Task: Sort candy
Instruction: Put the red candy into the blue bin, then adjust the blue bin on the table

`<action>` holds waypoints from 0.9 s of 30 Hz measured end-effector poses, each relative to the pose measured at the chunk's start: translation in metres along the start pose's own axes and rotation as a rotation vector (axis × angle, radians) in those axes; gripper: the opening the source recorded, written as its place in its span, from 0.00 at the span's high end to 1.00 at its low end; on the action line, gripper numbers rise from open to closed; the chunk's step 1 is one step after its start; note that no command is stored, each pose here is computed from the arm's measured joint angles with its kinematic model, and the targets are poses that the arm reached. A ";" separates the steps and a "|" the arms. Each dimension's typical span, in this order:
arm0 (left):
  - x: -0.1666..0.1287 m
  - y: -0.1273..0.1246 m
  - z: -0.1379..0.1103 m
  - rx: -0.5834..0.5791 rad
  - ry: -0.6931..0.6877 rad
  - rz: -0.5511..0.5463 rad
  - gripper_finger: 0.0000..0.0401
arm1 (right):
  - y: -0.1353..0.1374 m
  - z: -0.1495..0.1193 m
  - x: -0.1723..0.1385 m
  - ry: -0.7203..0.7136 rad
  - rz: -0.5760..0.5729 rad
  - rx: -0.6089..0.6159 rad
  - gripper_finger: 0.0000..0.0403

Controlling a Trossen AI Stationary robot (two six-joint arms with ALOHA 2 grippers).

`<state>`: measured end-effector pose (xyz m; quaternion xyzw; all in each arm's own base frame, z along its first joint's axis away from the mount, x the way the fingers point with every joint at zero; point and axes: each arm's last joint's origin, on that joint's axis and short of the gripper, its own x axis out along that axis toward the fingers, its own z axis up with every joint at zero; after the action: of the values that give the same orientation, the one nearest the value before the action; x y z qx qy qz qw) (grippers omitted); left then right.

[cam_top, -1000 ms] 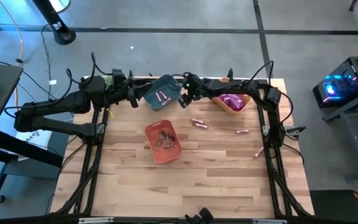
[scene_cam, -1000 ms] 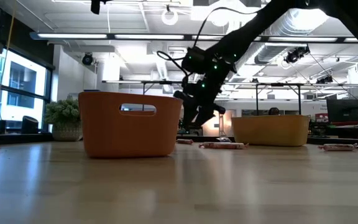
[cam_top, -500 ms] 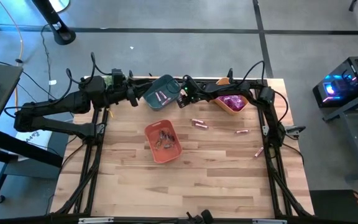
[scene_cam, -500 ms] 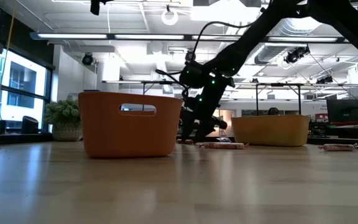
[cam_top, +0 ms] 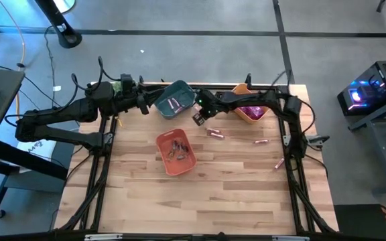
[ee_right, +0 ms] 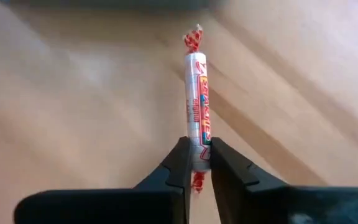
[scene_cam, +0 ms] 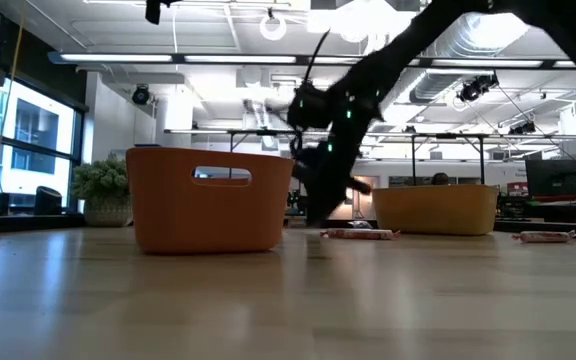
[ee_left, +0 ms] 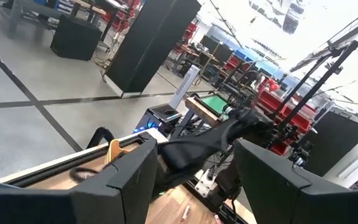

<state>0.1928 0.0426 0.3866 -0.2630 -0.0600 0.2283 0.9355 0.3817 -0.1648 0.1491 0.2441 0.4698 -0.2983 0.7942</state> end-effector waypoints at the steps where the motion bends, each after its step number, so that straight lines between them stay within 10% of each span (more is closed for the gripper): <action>1: 0.000 0.000 0.000 0.000 0.000 0.000 0.48 | 0.003 0.003 -0.010 -0.033 0.014 -0.008 0.93; 9: 0.000 0.000 0.000 0.000 0.000 0.000 0.48 | 0.032 0.020 -0.068 -0.287 0.103 0.011 0.95; 16: 0.000 0.000 0.000 0.000 0.000 0.000 0.48 | 0.048 0.031 -0.049 -0.422 0.250 0.184 0.94; 27: 0.000 -0.001 -0.001 -0.023 0.007 -0.007 0.48 | 0.029 0.051 -0.020 -0.495 0.398 0.480 0.55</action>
<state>0.1931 0.0416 0.3864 -0.2743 -0.0603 0.2236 0.9333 0.4248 -0.1736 0.1926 0.4297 0.1248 -0.2896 0.8461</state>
